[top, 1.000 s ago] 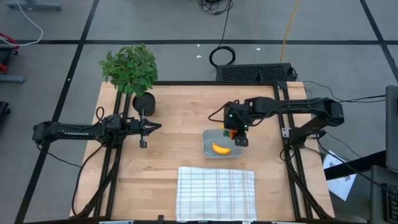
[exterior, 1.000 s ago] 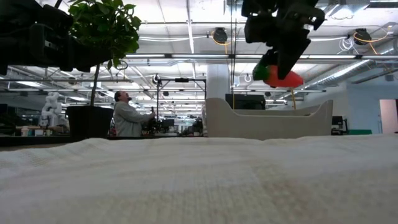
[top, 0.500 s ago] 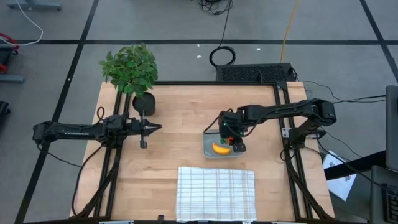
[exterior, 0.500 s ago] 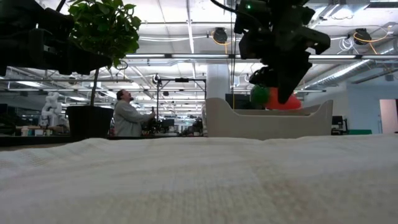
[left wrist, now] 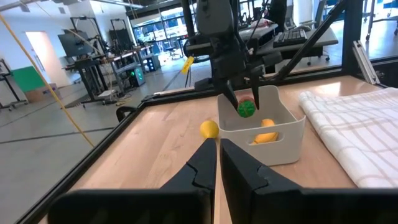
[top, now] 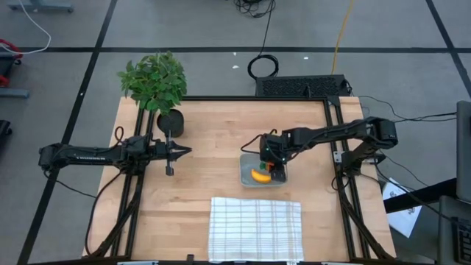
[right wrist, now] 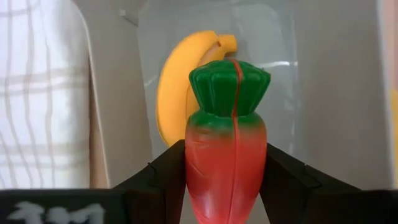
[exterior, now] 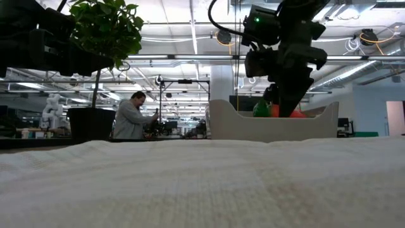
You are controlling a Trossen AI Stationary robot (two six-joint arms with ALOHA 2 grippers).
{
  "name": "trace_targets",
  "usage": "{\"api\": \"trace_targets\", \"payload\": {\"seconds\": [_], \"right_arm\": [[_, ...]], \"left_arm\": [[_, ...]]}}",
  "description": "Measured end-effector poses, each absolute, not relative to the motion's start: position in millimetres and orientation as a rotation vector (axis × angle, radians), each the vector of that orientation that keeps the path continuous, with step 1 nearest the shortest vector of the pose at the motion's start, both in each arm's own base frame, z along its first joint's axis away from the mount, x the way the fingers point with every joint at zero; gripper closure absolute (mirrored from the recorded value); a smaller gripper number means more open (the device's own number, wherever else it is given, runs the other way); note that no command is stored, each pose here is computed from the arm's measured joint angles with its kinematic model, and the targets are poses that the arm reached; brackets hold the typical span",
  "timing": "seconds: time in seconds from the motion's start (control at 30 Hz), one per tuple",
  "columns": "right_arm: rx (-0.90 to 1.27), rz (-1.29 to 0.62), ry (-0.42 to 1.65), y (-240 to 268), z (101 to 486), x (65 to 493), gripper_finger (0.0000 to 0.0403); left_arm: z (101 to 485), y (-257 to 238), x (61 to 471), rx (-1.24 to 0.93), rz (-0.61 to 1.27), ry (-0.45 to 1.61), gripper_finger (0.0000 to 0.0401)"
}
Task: Pick and placing Produce into tupperware
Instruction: Put the orange carrot into the gray bin
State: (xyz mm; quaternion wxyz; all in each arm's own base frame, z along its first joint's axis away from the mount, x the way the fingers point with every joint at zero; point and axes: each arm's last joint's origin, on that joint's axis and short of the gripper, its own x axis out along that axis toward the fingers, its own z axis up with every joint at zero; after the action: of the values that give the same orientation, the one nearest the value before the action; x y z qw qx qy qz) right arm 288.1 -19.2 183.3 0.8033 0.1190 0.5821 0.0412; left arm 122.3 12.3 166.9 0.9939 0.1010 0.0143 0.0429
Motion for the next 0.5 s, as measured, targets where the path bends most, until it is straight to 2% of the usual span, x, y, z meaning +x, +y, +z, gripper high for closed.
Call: {"api": "trace_targets", "payload": {"seconds": [0.5], "right_arm": [[0.267, 0.081, 1.220, -19, 166, 283, 0.0248]], "left_arm": [[167, 12, 122, 0.201, 0.086, 0.028, 0.0375]]}}
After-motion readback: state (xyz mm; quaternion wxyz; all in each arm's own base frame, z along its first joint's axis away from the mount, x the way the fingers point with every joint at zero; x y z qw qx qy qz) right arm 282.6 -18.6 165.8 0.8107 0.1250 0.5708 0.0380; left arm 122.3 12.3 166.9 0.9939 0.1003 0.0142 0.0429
